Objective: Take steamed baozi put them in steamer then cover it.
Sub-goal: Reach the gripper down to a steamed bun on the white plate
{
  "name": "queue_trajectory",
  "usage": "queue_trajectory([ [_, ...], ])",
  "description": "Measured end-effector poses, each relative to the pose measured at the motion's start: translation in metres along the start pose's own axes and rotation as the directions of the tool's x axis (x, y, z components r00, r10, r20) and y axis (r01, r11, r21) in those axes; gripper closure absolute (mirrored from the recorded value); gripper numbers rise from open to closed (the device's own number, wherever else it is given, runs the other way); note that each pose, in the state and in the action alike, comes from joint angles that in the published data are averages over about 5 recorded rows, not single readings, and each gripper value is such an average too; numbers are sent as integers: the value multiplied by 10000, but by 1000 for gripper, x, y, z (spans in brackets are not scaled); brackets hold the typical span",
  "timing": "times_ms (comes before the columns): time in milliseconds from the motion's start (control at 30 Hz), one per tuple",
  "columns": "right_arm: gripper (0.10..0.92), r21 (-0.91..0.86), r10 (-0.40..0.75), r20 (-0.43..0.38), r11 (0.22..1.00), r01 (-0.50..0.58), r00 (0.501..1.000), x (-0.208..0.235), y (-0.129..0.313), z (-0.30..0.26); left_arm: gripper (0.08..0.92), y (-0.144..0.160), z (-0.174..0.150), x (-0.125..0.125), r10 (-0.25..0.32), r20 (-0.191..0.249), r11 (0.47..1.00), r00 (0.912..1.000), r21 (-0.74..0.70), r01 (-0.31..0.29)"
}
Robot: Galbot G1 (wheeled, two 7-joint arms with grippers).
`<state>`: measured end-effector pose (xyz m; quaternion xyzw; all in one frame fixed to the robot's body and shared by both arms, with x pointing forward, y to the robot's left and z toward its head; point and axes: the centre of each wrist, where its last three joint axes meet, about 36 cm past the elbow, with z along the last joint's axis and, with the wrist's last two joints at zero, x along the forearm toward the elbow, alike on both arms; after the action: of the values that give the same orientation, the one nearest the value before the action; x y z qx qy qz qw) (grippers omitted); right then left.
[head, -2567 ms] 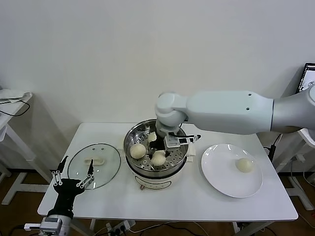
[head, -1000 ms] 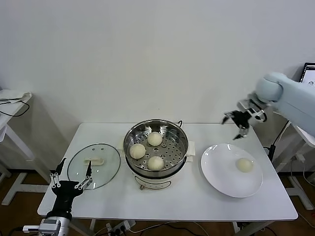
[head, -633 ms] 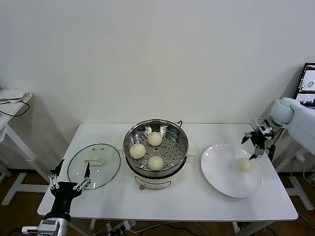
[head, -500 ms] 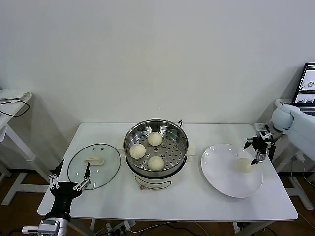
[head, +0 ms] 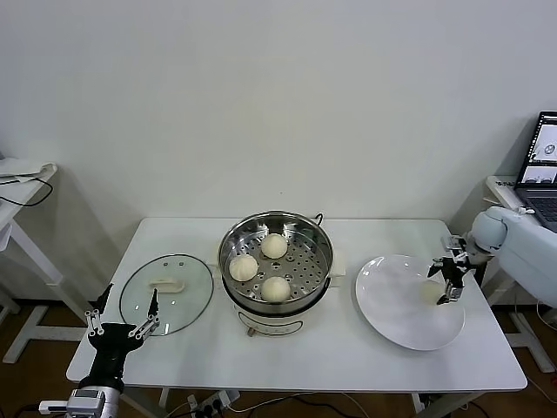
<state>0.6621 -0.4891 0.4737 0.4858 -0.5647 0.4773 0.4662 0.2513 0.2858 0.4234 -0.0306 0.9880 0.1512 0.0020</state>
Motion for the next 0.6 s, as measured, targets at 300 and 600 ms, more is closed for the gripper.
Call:
queue_trajectory([
  [300, 380, -64, 41, -165, 10000, -42, 9999, 0, 2, 0, 177, 0, 0, -1, -7, -9, 10000, 10000, -7, 7],
  [600, 416, 265, 151, -131, 9995, -148, 9998, 29, -8, -16, 177, -1, -1, -4, 40, 59, 10000, 10000, 11, -40],
])
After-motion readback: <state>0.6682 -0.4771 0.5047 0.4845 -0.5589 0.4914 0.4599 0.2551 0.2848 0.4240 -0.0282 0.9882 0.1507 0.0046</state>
